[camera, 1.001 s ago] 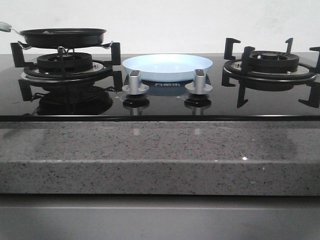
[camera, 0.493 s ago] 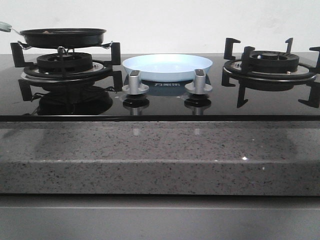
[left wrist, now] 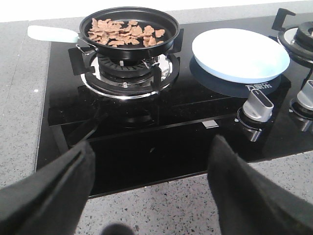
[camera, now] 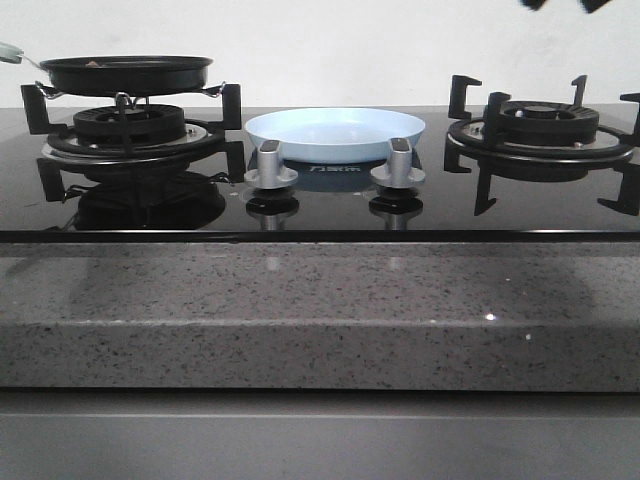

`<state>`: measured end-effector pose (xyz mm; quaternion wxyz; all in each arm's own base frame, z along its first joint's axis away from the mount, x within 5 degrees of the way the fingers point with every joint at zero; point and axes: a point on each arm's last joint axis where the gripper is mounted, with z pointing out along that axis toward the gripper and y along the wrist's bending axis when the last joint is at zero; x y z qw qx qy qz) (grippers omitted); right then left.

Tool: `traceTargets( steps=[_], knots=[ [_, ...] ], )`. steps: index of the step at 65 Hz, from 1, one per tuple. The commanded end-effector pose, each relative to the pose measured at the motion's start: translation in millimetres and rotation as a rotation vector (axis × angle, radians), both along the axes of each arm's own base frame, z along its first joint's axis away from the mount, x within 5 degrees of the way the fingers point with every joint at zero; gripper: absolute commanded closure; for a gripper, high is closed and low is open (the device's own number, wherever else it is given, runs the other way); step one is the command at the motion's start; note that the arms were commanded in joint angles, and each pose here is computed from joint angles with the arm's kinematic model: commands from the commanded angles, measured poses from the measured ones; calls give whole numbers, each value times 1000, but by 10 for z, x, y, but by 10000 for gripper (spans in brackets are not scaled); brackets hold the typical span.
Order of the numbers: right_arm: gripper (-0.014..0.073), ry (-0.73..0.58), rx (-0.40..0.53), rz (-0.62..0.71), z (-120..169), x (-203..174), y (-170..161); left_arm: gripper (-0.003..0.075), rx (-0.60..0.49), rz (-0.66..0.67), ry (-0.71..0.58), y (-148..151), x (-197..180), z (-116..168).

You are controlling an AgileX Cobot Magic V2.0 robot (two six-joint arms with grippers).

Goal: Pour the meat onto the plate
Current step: 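Lower the right gripper to the rim of the light blue plate, then grasp the plate rim with the right gripper and lift it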

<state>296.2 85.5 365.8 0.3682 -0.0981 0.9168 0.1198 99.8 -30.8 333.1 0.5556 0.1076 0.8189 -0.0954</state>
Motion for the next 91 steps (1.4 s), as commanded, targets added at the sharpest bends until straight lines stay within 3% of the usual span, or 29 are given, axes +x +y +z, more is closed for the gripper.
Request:
traceTargets(
  steps=[1, 14, 20, 29, 44, 58, 91],
  knots=[
    [172, -76, 19, 6, 219, 153, 37, 230, -24, -6, -85, -15, 29, 146],
    [172, 56, -37, 56, 51, 639, 157, 230, -20, -6, -74, -16, 31, 117],
    [172, 113, -7, 68, -2, 837, 157, 230, -20, -6, -74, -16, 31, 117],
    [172, 125, 60, 95, -31, 1107, 163, 230, -20, -6, -73, -16, 31, 116],
    [172, 107, 67, 95, -151, 1435, 223, 230, -20, -6, -73, -16, 31, 116],
    [215, 112, 68, 97, -291, 1622, 263, 230, -20, -6, -73, -16, 31, 116],
    [222, 193, 66, 108, -614, 1748, 326, 230, -21, -7, -72, -17, 31, 116]
  ],
)
